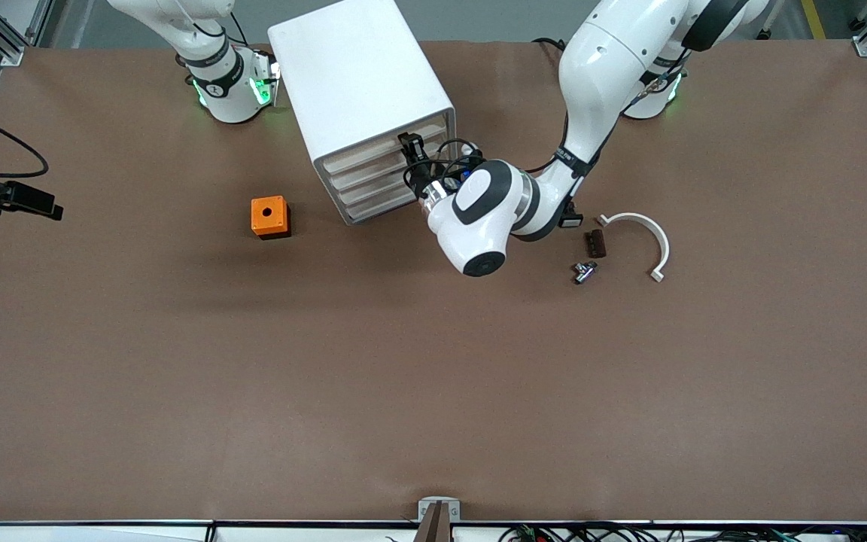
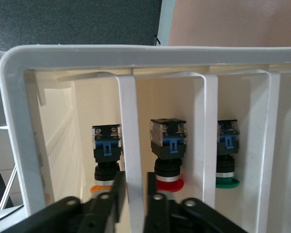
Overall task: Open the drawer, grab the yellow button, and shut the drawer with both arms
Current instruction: 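Grasp the drawer front with the left gripper and pull it open, then release the drawer with the left gripper while the right gripper reaches in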
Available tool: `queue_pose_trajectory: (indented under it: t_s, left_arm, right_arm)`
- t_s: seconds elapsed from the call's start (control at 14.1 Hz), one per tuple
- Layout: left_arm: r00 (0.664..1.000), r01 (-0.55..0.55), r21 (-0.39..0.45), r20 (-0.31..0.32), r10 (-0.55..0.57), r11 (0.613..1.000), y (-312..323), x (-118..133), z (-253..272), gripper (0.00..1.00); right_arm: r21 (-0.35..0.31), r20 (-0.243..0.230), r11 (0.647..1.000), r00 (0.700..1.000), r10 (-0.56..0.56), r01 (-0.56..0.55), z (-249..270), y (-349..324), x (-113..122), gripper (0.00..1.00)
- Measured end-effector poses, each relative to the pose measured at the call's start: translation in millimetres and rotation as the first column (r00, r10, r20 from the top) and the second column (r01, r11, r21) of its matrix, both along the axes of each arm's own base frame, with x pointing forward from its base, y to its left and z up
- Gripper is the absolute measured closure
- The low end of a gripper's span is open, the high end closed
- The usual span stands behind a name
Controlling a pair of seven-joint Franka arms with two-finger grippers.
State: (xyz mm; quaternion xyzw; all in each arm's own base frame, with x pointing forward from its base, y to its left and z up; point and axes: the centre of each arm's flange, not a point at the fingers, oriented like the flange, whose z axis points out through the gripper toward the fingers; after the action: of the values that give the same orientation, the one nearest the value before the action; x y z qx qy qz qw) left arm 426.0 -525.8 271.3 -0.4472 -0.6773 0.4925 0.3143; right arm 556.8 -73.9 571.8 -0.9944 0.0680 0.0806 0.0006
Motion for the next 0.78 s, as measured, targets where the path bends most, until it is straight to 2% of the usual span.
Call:
queue_pose_trajectory:
  t_s: [0.28,0.5,0.78]
  left_arm:
    - [1.000,-0.026,0.004,-0.004,0.026,1.000,14.8,17.9,3.0,0.86]
    - [0.997,-0.079,0.008,0.026,0.079,0.997,47.3,56.7,9.3,0.86]
    - [0.987,-0.150,0.006,0.058,0.150,0.989,82.8,95.8,15.1,0.86]
  right_arm:
    - [-0.010,-0.004,0.997,0.998,-0.070,0.070,-0.4,8.4,0.7,0.00]
    - [0.000,-0.005,0.987,0.987,-0.159,0.159,0.4,32.8,3.0,0.00]
    - [-0.042,-0.014,0.955,0.956,-0.295,0.294,5.0,133.7,-2.1,0.00]
